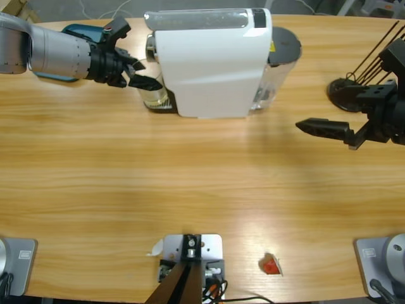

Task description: Pour coffee

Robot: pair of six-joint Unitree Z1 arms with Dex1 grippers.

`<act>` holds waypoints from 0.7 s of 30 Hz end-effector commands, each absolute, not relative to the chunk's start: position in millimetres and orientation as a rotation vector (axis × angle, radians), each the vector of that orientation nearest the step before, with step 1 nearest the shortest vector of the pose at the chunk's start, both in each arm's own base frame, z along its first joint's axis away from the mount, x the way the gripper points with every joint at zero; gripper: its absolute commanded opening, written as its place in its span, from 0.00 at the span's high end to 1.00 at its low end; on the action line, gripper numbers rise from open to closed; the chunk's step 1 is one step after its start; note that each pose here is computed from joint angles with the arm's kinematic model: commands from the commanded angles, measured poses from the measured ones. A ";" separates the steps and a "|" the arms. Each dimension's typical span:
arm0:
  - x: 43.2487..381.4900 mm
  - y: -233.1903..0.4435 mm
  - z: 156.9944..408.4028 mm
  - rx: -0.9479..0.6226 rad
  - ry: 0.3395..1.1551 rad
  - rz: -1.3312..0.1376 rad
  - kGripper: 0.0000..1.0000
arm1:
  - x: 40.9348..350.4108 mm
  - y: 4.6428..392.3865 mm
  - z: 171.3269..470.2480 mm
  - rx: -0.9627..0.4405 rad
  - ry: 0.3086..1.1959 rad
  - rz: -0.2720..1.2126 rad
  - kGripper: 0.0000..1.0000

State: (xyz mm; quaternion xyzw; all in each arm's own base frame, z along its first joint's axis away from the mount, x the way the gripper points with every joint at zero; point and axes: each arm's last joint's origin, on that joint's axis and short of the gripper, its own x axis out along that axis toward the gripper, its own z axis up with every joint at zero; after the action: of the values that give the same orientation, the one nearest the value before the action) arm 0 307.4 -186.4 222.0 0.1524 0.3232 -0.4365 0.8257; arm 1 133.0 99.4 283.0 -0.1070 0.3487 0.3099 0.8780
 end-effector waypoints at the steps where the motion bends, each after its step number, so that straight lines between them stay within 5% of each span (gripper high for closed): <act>1: 301.9 -187.2 199.0 0.306 0.770 -0.929 1.00 | 131.3 97.2 269.7 -0.225 0.769 0.653 0.00; 10: 288.0 -160.7 244.0 0.225 0.678 -0.840 1.00 | 131.5 97.4 269.6 -0.225 0.771 0.654 0.00; 21: 321.3 -53.8 261.0 0.191 0.656 -0.327 1.00 | 130.3 96.7 270.2 -0.224 0.765 0.655 0.00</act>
State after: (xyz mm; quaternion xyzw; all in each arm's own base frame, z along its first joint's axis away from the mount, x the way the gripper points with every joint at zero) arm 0 302.1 -115.3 252.3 0.1096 0.3205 -0.2978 0.8925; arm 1 132.9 99.5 282.4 -0.1062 0.3480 0.3113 0.8779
